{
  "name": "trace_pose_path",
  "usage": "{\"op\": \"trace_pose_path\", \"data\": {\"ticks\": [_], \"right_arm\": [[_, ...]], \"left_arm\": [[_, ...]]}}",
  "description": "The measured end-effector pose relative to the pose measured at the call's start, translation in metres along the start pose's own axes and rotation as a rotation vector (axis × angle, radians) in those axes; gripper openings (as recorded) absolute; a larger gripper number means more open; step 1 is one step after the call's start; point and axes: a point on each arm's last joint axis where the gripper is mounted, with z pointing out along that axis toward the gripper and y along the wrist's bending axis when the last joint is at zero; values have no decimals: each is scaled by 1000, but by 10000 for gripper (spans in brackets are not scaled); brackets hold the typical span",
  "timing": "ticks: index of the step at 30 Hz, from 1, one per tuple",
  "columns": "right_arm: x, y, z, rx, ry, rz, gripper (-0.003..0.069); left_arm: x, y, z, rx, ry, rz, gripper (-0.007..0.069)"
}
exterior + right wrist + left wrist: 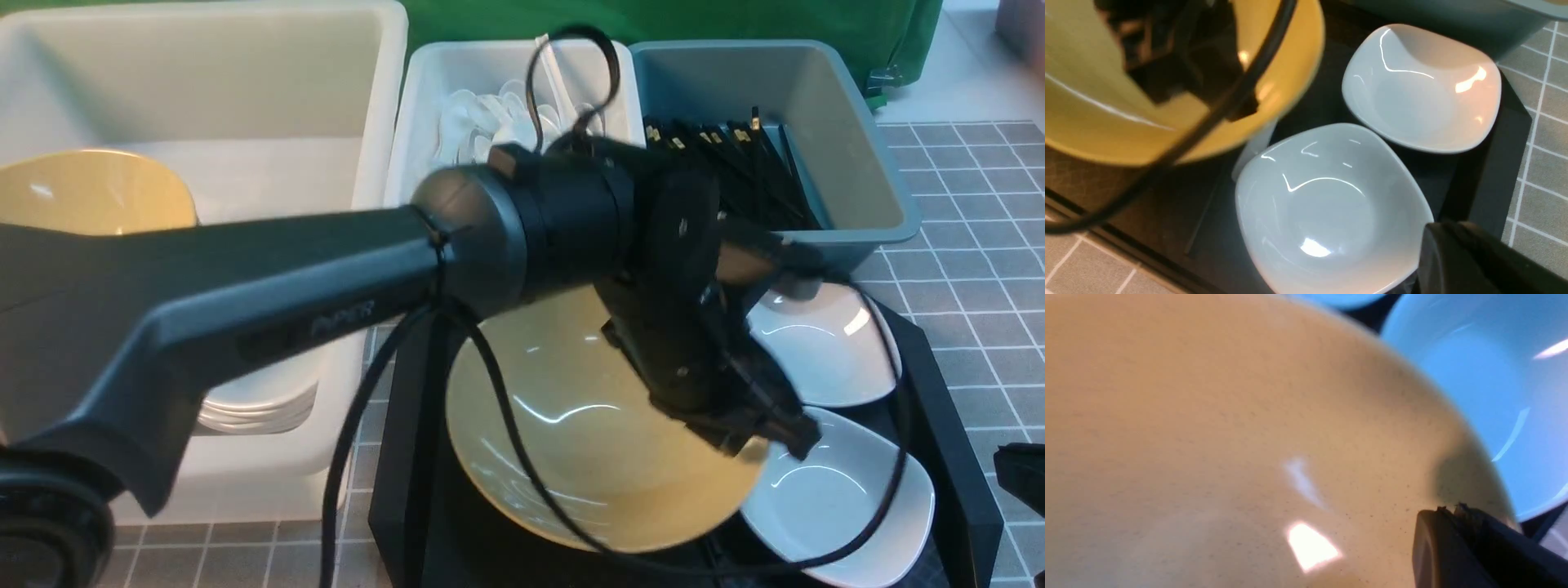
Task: On grey table put chopsticks spoon bowls plates into blue grey white boxes.
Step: 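Grasp the large bowl on the tray by its rim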
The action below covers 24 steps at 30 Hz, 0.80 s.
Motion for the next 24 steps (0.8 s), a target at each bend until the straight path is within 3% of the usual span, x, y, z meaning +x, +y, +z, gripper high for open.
{"op": "trace_pose_path", "data": {"ticks": [5,9,12,13,15,18,24], "right_arm": [[-1,0,0,1,-6,2,33],[-1,0,0,4,-14,2,34],[-1,0,0,4,-14,2,34],[-1,0,0,4,-14,2,34],[-1,0,0,4,-15,2,34],[-1,0,0,4,-15,2,34],[-2,0,0,-2,-20,15,34]], "left_arm": [[-3,33,-32,-83,15,-17,6],[3,64,-43,-192,81,-41,78],[8,86,-49,-256,107,-61,232],[8,87,-50,-259,105,-64,242],[8,98,-50,-288,106,-70,375],[10,108,-40,-308,133,-79,463],[15,123,-7,-320,203,-99,468]]}}
